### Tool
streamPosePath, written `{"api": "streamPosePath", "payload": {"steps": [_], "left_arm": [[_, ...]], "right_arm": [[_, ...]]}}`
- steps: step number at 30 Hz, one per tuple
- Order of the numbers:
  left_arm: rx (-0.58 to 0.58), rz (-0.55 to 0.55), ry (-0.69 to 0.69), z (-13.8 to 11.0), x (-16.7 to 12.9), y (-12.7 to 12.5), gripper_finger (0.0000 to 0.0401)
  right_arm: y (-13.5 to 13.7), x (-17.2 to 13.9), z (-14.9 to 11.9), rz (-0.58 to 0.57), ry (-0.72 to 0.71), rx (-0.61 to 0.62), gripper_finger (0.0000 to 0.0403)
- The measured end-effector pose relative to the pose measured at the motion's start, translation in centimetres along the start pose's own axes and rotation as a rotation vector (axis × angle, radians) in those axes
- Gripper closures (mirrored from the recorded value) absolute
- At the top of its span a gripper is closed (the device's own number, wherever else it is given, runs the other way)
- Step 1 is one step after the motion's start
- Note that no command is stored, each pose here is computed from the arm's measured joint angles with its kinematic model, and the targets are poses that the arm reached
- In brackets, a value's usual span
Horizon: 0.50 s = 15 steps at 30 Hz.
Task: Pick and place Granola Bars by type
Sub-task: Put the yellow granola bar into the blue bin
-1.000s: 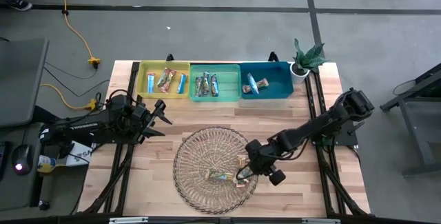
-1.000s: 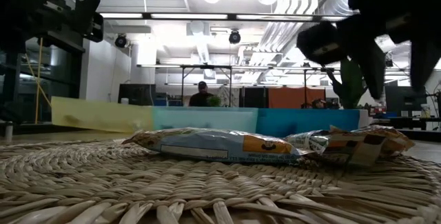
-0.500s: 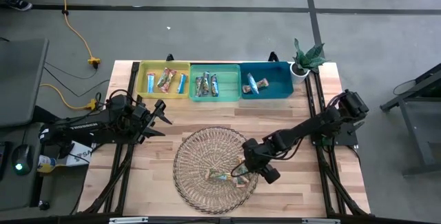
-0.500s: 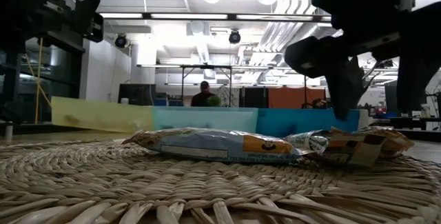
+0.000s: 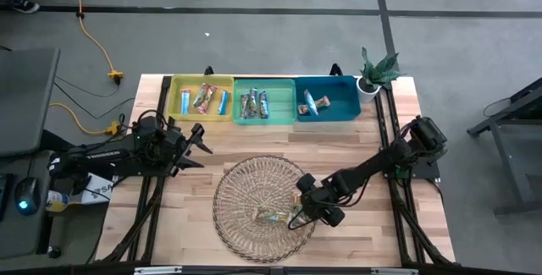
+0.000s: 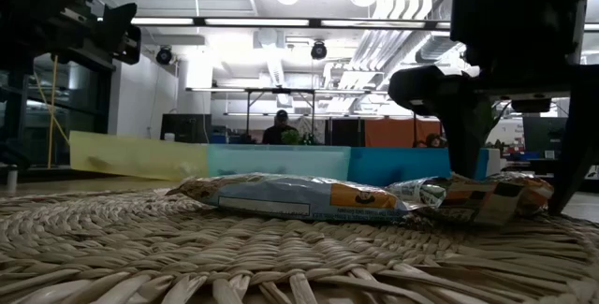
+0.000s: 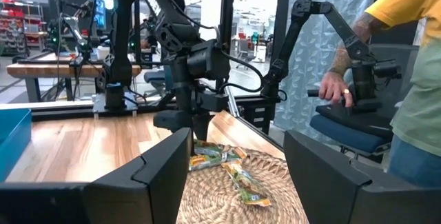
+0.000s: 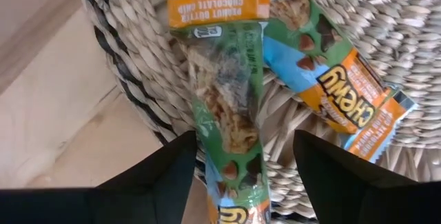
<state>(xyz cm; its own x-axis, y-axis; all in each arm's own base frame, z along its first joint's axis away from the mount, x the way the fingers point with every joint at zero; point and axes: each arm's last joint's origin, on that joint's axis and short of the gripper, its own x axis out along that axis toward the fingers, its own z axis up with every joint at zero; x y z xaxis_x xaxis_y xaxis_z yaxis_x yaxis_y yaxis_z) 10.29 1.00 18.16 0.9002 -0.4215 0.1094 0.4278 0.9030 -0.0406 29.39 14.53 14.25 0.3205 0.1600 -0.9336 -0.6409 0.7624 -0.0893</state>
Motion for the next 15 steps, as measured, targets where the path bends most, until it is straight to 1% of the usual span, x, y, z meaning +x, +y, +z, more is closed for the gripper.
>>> {"api": "streamPosePath", "payload": {"steps": [3,6,11,15], "left_arm": [[-0.004,0.000,0.004,-0.05,0.00,0.01,0.0171],[-0.006,0.001,0.006,-0.07,0.00,0.01,0.0171],[-0.019,0.003,0.022,-0.26,0.00,0.03,0.0171],[-0.027,0.004,0.030,-0.36,0.00,0.04,0.0171]], "right_arm": [[0.03,0.04,0.01,-0.003,0.000,0.000,0.0174],[0.03,0.04,0.01,-0.004,0.001,0.014,0.0186],[0.06,0.05,0.01,0.009,-0.001,0.019,0.0221],[0.10,0.06,0.02,0.022,-0.003,0.052,0.0249]]}}
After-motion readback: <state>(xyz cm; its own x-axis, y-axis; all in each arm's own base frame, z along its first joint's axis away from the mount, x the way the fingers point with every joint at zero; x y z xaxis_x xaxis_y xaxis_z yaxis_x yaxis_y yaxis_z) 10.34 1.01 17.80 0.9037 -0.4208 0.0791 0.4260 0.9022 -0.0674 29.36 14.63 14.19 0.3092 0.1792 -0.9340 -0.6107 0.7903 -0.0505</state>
